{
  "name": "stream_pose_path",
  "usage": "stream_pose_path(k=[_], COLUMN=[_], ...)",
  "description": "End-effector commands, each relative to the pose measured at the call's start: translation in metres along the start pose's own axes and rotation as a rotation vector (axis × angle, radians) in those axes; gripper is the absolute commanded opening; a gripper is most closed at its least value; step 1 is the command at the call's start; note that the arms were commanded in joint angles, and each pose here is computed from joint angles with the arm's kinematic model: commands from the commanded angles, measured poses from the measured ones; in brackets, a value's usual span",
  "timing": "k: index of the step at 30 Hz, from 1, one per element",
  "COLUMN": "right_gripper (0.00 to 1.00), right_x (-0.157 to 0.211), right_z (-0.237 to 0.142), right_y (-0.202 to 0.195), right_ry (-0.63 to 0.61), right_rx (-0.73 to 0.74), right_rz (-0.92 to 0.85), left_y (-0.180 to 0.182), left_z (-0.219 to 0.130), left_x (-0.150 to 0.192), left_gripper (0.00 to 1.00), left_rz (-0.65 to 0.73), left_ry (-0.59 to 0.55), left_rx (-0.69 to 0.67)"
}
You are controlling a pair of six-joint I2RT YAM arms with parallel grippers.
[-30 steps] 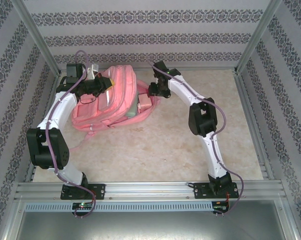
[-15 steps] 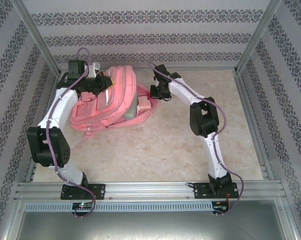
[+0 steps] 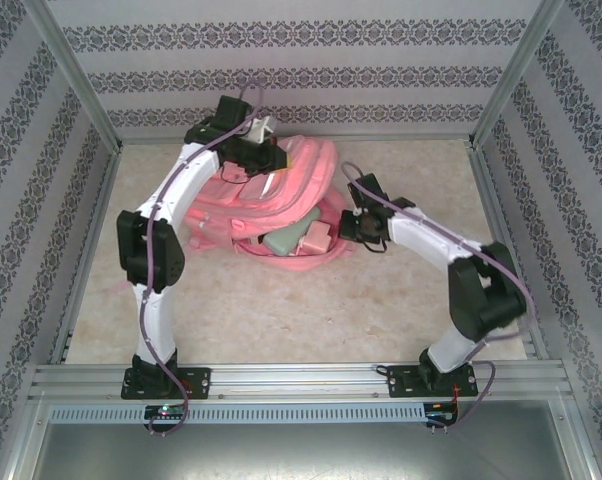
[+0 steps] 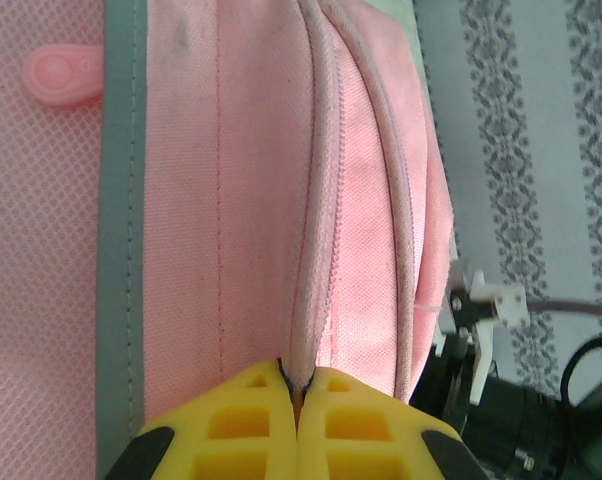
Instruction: Pack books, pencil case, and school supplies into a backpack
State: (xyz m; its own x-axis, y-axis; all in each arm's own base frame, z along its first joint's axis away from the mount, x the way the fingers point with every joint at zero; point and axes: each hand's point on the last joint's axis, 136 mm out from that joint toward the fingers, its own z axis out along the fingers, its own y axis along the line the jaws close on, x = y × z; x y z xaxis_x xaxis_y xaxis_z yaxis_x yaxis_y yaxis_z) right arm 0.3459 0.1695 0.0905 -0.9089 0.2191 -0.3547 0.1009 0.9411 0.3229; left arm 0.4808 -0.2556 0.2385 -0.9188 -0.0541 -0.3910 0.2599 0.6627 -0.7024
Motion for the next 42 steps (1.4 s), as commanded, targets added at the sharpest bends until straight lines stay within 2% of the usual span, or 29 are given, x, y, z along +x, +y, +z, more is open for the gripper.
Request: stream_pose_path(k=[1,6,10,11,12,14,18,23,25,28,30,31,33,37,42], right_gripper=[0.0,0.0,0.0,0.0,0.0,0.0,0.0,0.0,0.04,0.19,0.22,0.22,0.13,0.02,0.0], right_x=[0.043,0.098,0.115,0.117,0.117,0.115,0.105,0.097,0.096,0.091,0.086,0.083,0.077,0.057,0.023], right_z=[-0.017,-0.01,0.001,0.004,0.005,0.008,0.004,0.0,-0.001,-0.004,-0.007,-0.008,-0.005,0.002,0.01], right_y=[-0.018,0.017,0.05,0.053,0.055,0.055,0.055,0.05,0.049,0.045,0.042,0.041,0.031,0.0,-0.039], right_ry=[0.001,0.014,0.021,0.029,0.034,0.032,0.011,-0.005,-0.007,-0.011,-0.018,-0.023,-0.014,0.0,-0.019], right_rx=[0.063,0.026,0.027,0.04,0.05,0.062,0.073,0.091,0.098,0.104,0.094,0.089,0.091,0.098,0.131], right_rz=[0.063,0.046,0.0,-0.011,-0.016,-0.017,-0.025,-0.031,-0.04,-0.057,-0.08,-0.089,-0.094,-0.048,-0.026], left_y=[-0.006,-0.013,0.0,0.003,0.005,0.008,0.011,0.026,0.043,0.07,0.094,0.105,0.123,0.141,0.152], left_z=[0.011,0.023,0.018,0.014,0.009,-0.001,-0.034,-0.082,-0.098,-0.115,-0.12,-0.121,-0.122,-0.115,-0.105], left_x=[-0.021,-0.023,-0.012,-0.008,-0.005,0.0,0.008,0.021,0.031,0.053,0.069,0.076,0.091,0.109,0.121], left_gripper=[0.0,0.0,0.0,0.05,0.17,0.32,0.45,0.46,0.46,0.46,0.46,0.45,0.44,0.43,0.43], left_rz=[0.119,0.19,0.227,0.227,0.22,0.204,0.172,0.085,0.041,-0.025,-0.071,-0.1,-0.174,-0.245,-0.308], left_ry=[-0.04,-0.028,0.004,0.006,0.004,-0.008,-0.073,-0.179,-0.218,-0.26,-0.278,-0.28,-0.284,-0.307,-0.292], left_rx=[-0.037,-0.044,-0.106,-0.119,-0.125,-0.12,-0.126,-0.174,-0.222,-0.3,-0.37,-0.402,-0.448,-0.466,-0.467])
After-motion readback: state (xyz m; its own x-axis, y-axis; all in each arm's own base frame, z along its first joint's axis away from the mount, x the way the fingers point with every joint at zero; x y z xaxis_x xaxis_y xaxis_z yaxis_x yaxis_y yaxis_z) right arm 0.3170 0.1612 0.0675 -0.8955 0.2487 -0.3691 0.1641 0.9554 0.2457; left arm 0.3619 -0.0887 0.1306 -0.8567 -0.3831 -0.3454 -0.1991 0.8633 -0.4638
